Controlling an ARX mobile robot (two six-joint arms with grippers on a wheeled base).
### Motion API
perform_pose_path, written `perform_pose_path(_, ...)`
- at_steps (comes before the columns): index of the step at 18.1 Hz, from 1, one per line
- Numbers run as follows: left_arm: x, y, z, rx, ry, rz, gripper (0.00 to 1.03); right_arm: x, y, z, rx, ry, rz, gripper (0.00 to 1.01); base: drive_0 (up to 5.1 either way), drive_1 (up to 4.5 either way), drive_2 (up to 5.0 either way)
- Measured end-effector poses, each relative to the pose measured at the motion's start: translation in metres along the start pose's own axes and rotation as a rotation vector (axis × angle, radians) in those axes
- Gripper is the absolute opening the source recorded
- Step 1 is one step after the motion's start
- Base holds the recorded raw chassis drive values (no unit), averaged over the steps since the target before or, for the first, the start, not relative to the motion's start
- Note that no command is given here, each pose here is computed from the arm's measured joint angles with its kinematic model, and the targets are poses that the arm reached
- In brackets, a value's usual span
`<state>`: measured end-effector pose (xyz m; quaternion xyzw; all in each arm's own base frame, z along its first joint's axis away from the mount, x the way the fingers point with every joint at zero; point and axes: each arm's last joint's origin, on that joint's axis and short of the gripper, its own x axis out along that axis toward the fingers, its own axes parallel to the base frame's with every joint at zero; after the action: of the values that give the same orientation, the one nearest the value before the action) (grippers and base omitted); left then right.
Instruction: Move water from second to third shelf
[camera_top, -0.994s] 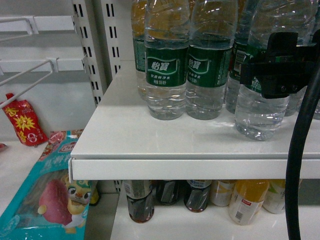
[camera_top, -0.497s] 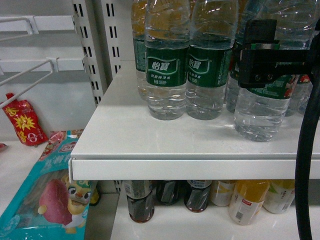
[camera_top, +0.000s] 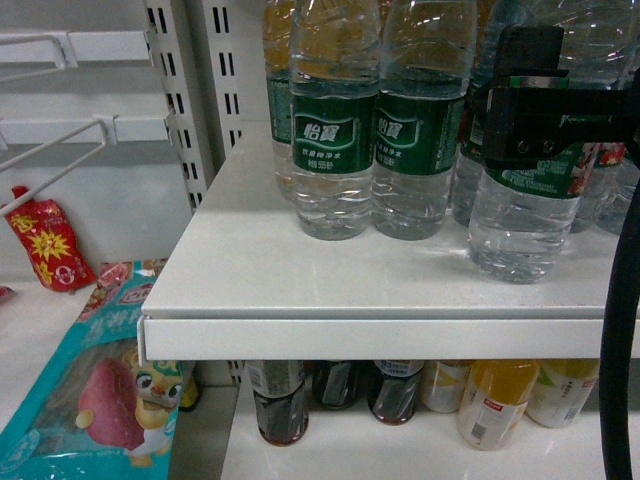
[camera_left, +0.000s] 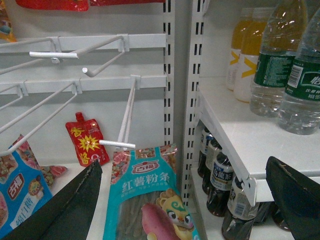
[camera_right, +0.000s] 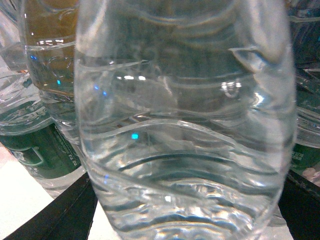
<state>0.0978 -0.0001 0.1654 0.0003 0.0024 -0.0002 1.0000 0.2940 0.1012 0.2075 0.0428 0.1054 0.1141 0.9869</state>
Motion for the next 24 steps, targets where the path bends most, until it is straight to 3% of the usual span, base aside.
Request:
perform_pose_path(10, 0.000, 0.000, 0.000, 0.000, 0.000, 0.000, 0.98, -0.060, -0.008, -0.005, 0.028, 0.092, 0.056, 0.98, 0.0, 0.00, 0.0)
perform_pose_path(18, 0.000, 0.000, 0.000, 0.000, 0.000, 0.000, 0.98, -0.121, -0.012, 0.003, 0.064, 0.042, 0.093, 0.98, 0.0, 0.00, 0.0)
perform_pose_path(23, 0.000, 0.000, 0.000, 0.000, 0.000, 0.000, 0.98, -0.167, -0.016, 0.012, 0.085, -0.043, 0.078, 0.98, 0.0, 0.00, 0.0)
perform_pose_path(24, 0.000, 0.000, 0.000, 0.000, 0.000, 0.000, 0.98, -0.172, -0.015, 0.012, 0.056, -0.160, 0.007, 0.91, 0.0, 0.00, 0.0)
